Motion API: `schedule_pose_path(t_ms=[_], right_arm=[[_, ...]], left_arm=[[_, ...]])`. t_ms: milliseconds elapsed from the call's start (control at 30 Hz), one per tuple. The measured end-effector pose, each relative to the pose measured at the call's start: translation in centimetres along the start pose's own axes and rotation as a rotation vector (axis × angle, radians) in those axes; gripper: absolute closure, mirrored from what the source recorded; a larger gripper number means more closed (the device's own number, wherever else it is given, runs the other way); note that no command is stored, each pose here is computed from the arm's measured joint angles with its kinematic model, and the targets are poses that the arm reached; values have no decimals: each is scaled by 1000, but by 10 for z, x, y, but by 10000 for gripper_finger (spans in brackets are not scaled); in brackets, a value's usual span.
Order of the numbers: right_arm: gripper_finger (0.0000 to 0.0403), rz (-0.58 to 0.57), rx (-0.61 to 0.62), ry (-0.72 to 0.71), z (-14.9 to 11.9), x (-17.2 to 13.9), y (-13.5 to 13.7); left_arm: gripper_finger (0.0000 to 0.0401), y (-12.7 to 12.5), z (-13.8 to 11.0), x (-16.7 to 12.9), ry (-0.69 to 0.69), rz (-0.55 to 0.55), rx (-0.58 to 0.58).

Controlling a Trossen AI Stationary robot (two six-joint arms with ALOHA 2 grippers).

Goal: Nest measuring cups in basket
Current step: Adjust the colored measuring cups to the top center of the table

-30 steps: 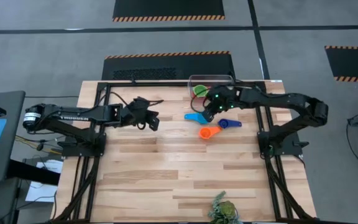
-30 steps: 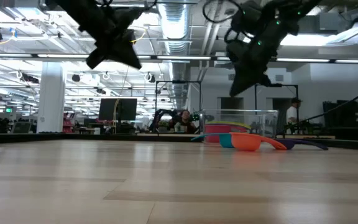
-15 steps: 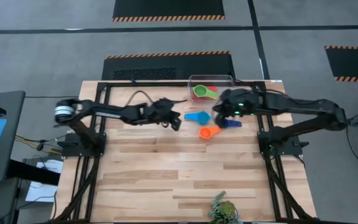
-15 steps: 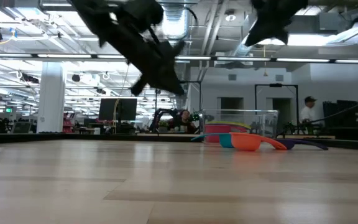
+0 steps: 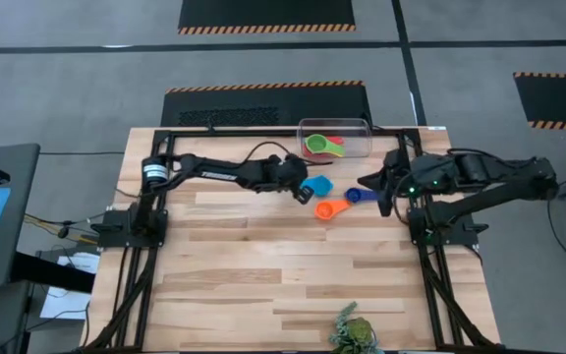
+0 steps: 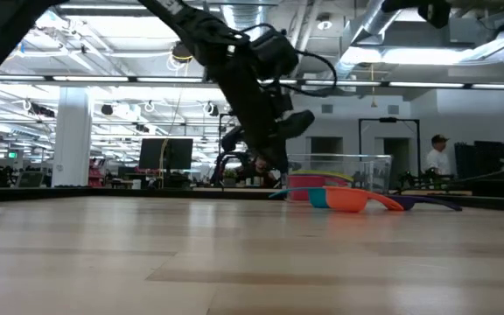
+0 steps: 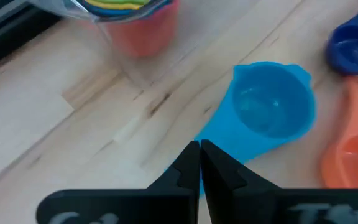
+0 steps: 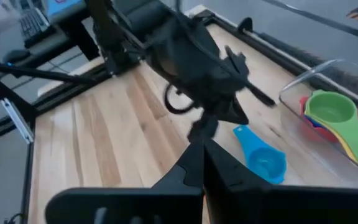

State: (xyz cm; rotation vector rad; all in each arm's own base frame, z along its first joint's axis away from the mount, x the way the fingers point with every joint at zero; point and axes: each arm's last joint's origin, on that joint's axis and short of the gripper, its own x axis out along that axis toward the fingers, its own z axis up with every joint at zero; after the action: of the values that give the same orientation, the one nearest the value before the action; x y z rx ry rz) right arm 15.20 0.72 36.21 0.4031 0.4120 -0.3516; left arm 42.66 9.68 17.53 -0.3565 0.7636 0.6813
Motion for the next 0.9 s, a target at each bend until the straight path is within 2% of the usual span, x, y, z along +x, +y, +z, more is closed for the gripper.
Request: schedule_pose_path(t_ms=[133, 333, 500, 767, 900], right_arm=[[382, 4, -13, 10, -2, -3, 0], [386, -21, -36, 60, -7, -3, -2], [388, -26, -42, 66, -8, -1, -2], [383, -31, -46, 75, -8, 2, -1], [387, -33, -47, 79, -8, 4, 0]], left_arm=[[401, -4, 8, 10, 24, 30, 35], [401, 7, -2, 21, 138, 68, 7], [401, 14, -1, 23, 108, 151, -13], [401, 21, 3, 25, 104, 148, -30], [401, 20, 3, 26, 118, 101, -37]])
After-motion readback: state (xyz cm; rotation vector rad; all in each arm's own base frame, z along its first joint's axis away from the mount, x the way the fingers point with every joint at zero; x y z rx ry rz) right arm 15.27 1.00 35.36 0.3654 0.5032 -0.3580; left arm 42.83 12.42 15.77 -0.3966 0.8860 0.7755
